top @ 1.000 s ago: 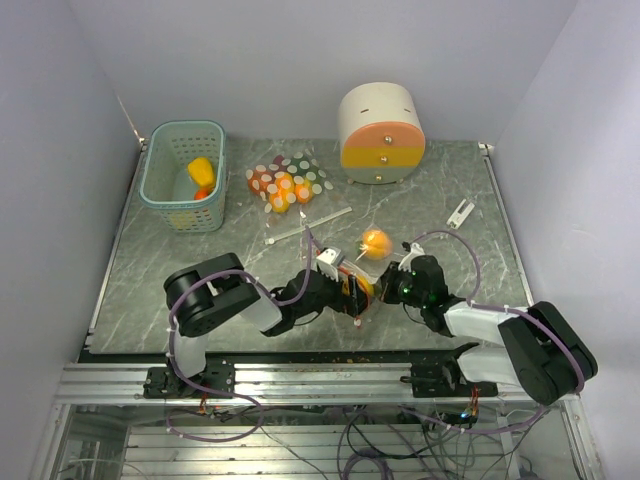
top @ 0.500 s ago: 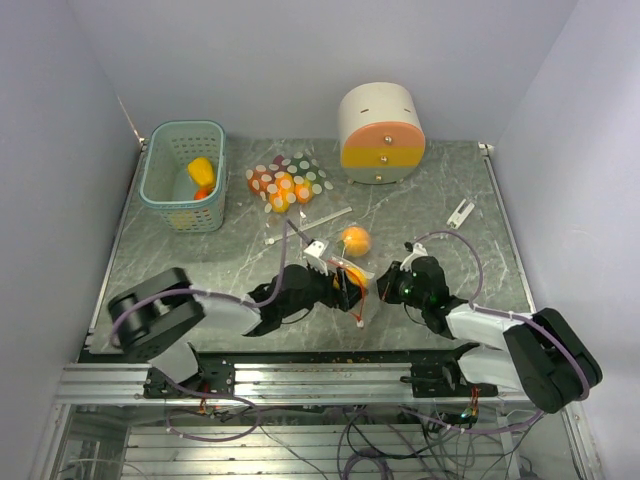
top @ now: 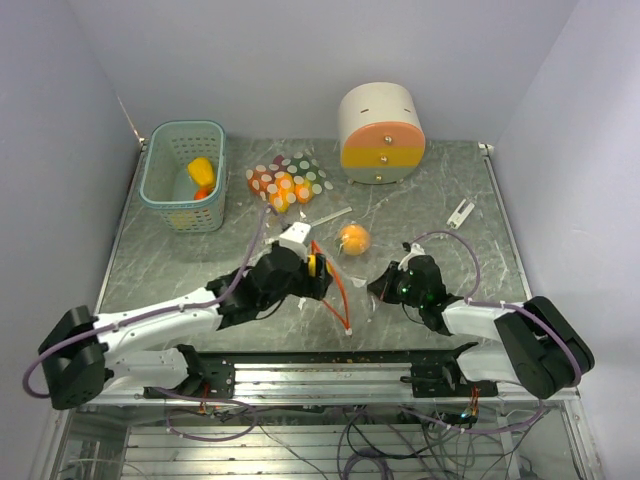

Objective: Open the zip-top bag and remove the fake food
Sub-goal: Pick up the fake fruit from the zipper food storage bag, then place the fake fruit in the bin.

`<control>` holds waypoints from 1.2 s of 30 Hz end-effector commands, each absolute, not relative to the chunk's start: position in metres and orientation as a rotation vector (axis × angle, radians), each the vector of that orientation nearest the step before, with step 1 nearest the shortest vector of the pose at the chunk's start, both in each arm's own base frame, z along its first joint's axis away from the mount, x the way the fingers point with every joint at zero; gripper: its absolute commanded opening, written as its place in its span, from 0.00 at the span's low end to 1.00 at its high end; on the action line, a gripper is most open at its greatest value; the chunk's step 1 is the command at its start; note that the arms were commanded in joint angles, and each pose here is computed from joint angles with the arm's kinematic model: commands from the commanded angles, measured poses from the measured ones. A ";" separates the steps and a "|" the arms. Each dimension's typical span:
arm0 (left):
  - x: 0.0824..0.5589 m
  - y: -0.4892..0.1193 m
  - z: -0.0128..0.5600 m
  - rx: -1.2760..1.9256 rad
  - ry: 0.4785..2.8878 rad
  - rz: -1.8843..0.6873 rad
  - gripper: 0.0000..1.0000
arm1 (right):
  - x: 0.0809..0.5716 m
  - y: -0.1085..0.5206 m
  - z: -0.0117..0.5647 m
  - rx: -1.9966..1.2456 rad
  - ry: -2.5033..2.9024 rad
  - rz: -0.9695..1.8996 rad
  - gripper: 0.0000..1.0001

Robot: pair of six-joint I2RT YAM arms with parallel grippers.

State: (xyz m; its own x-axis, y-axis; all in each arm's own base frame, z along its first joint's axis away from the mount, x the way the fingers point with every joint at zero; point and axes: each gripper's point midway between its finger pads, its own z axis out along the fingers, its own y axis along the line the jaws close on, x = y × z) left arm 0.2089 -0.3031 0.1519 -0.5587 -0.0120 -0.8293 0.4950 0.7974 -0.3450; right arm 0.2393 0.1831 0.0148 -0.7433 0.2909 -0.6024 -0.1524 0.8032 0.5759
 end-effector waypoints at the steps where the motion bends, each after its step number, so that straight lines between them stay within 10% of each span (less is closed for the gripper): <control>1: 0.238 -0.235 0.165 0.207 2.064 -0.404 0.49 | 0.248 0.189 0.024 0.091 2.228 0.824 0.00; 26: 0.452 0.009 0.271 -0.650 1.678 0.001 0.44 | 0.238 0.189 0.009 0.048 2.274 0.828 0.00; 34: 0.464 0.030 0.257 -0.721 1.674 0.029 1.00 | 0.241 0.186 0.005 0.037 2.290 0.788 0.00; 36: 0.462 0.030 0.265 -0.717 1.657 0.017 0.99 | 0.242 0.187 0.004 0.035 2.293 0.792 0.00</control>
